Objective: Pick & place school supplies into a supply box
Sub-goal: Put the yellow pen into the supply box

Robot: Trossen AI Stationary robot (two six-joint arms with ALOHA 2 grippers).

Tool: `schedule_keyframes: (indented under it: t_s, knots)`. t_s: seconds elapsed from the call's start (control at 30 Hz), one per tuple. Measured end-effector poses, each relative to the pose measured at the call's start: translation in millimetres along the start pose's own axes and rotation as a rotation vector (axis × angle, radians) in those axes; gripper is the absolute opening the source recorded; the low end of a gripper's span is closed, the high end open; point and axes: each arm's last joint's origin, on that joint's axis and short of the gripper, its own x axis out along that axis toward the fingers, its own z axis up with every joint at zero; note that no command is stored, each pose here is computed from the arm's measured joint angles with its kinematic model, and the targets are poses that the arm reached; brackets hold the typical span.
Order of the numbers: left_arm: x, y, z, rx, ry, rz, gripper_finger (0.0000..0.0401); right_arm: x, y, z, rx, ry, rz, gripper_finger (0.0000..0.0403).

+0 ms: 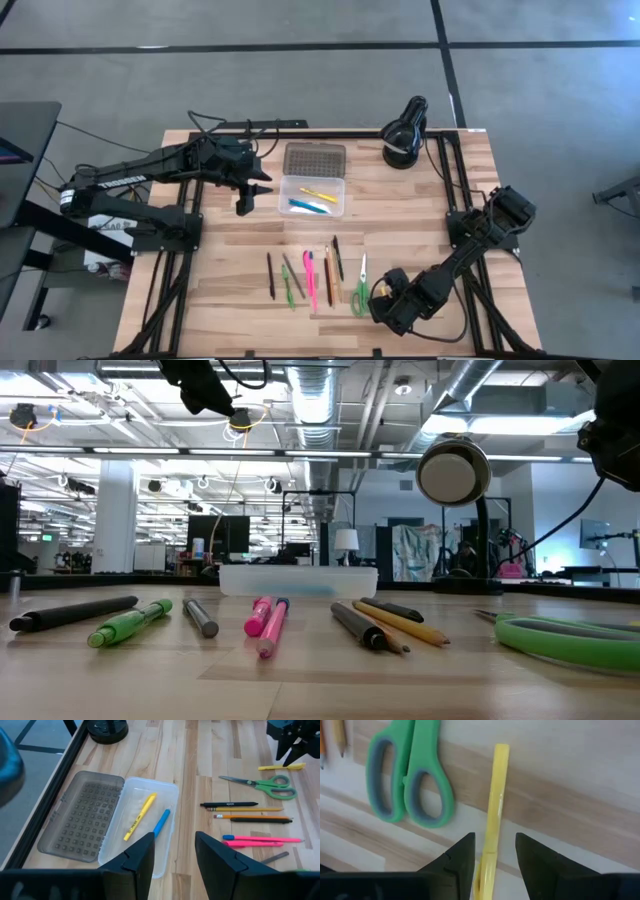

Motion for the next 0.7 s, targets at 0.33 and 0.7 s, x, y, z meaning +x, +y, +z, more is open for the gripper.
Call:
schedule_keyframes:
  t_s: [0.33,0.7]
  knots:
    - [0.0,0.1,0.2,0.002,-0.001,0.002,0.0137,19.2,4.4,-7.2,-0.001,0.058,-0.043,0.0117]
    - [0.0,0.1,0.9,-0.047,-0.007,0.003,0.0137,20.8,-0.5,-6.4,0.007,0.093,-0.128,0.0083]
